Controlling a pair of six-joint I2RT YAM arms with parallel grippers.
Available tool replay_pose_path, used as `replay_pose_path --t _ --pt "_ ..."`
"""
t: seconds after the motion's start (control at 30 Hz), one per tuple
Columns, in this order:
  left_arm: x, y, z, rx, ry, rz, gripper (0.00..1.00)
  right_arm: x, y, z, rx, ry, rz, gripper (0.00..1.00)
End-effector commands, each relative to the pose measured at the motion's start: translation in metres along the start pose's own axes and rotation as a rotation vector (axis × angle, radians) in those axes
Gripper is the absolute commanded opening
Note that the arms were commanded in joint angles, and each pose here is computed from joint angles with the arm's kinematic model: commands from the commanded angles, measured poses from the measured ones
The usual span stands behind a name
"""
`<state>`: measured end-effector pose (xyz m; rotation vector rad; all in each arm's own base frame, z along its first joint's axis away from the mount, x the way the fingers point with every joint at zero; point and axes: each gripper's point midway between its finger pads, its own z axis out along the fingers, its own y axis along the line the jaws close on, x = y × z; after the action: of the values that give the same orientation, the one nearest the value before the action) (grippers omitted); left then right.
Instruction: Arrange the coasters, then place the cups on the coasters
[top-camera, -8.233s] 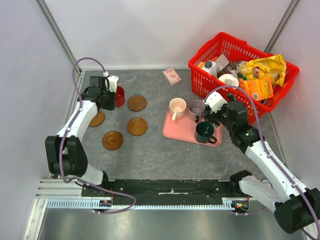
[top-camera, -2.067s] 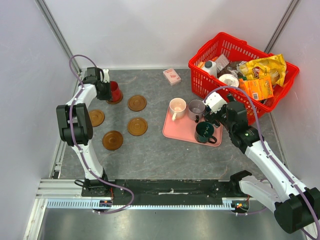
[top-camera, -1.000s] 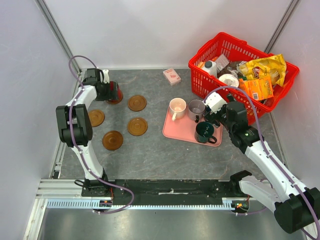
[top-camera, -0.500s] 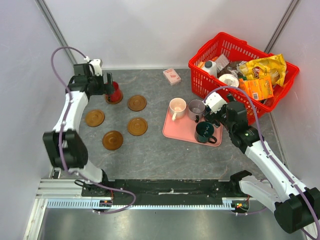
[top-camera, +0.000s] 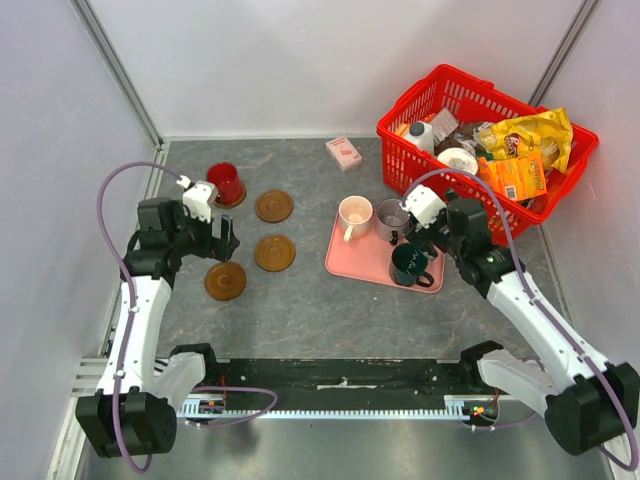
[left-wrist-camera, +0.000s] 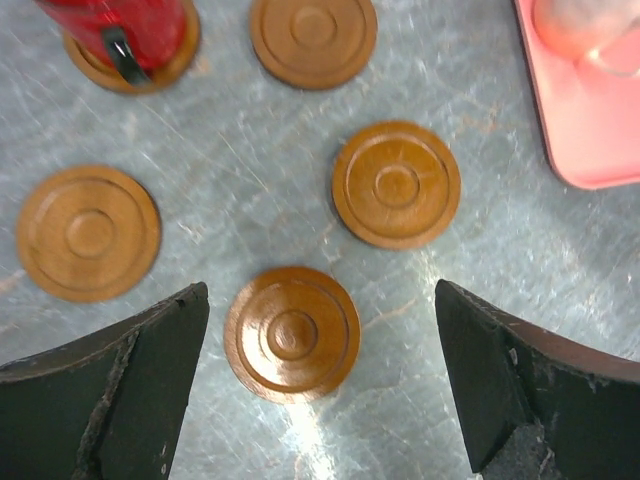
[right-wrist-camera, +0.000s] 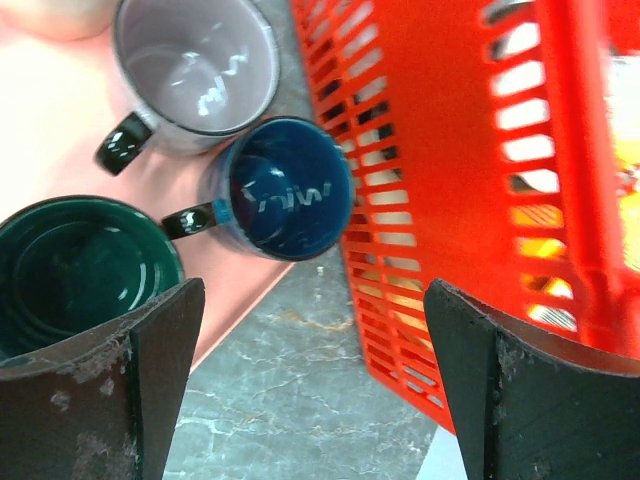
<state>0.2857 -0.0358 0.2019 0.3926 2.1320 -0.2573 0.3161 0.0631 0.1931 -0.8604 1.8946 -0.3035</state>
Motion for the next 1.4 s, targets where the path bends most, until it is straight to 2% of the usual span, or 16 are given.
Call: replay_pose_path --t 0.0,0.2,0.37,0.57,0.87,1.03,1.37 --pt "0.009 -0.012 -0.003 0.060 -0.018 0.070 1.00 0.003 0.033 0.006 -0.227 0.076 -0.026 0.98" --pt "0.012 -0.025 -0.007 0.113 -0.052 0.090 1.00 0.041 0.084 0.002 -0.494 0.190 -0.096 0.98" --pt "0.008 -0.025 -0.012 0.098 -0.073 0.095 1.00 0.068 0.094 0.002 -0.515 0.253 -0.146 0.98" --pt "0.010 -0.027 -0.008 0.120 -0.051 0.075 1.00 0.082 0.104 -0.003 -0.548 0.267 -0.156 0.98" --pt "0.010 -0.023 -0.009 0.093 -0.057 0.071 1.00 0.042 0.082 -0.005 -0.448 0.122 -0.106 0.98" --pt "0.009 -0.020 -0.010 0.070 -0.061 0.074 1.00 0.035 0.072 -0.001 -0.402 0.124 -0.083 0.98" --pt "0.012 -0.017 -0.006 0.064 -0.048 0.064 1.00 0.021 0.070 -0.038 -0.461 0.032 -0.141 0.98"
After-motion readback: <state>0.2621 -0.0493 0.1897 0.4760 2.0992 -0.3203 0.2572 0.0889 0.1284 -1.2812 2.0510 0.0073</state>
